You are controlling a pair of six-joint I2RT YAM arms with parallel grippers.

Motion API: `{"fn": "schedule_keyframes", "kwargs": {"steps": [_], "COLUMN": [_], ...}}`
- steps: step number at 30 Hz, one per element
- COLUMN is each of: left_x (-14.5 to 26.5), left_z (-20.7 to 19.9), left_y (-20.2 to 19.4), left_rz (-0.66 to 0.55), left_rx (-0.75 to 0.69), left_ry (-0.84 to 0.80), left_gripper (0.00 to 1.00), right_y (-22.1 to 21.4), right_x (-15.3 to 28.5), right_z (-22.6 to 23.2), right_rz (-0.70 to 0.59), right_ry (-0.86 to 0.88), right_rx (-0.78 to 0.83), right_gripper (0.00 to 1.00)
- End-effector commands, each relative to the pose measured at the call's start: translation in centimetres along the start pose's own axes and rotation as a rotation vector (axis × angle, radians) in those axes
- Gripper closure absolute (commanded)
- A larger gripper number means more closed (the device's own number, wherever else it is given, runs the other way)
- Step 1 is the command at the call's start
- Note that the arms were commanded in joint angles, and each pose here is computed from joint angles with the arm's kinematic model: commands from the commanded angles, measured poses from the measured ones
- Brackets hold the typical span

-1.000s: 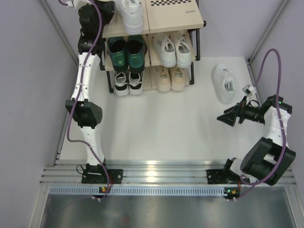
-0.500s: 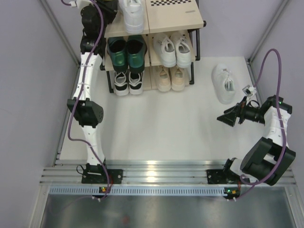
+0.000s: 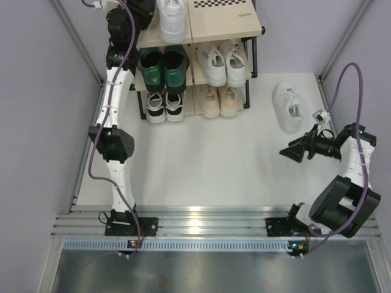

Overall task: Place and organize the shoes onto the shoe shelf
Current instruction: Adjust the shoe at the shoe shelf.

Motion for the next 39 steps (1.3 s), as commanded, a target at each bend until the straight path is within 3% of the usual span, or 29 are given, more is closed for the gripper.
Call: {"fn": "schedule_keyframes", "kwargs": {"steps": [1,8,13,21,28,33,39], "left_x": [-0.4,-0.5,-0.4,1.5,4.4,9.3,19.4], "left_z": [1.9,2.2,1.9,-1.2,-3.7,-5.3,-2.6], "left_y": [-4.9,-5.5,-4.3,1.3,6.9,10.1,6.8], "left_rz": [0.158,0.166,0.108,-0.028,-0.067,-0.052,0.101], "left_rx": [0.032,0.041,0.026,0.012,-0.055,-0.23,-0.392], "left_ry": [0.025,0.034,0.056,0.037,0.009,0.026,0.129], "left_gripper": [0.66,0.66,0.64,0.4,0.32,0.2,0.15], "right_y": [1.3,1.3,1.3,1.1,0.6,2.0,6.2], "right_x": [0.5,0.6,0.6,0.8,1.1,2.0,5.6], "right_z": [-0.5,-0.6,-0.6,-0.8,-1.5,-2.8,-5.8], "right_rz": [-0.039,-0.04,-0.038,-0.026,0.023,0.067,0.176], "right_ry": [-0.018,-0.021,-0.021,-0.036,-0.073,-0.183,-0.566], "right_rx": [0.072,0.069,0.067,0.075,0.104,0.159,0.31], "right_gripper": [0.01,0.01,0.01,0.01,0.01,0.0,0.01]}}
Point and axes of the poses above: each gripper's point midway between its finger pads, its own x axis back along the fingers, its own z axis along the line the jaws close on, y = z × x, the point moved 6 cm from there along x, back along the fingers, and after that the axes turned 13 degrees about x, right-handed, at the moved point
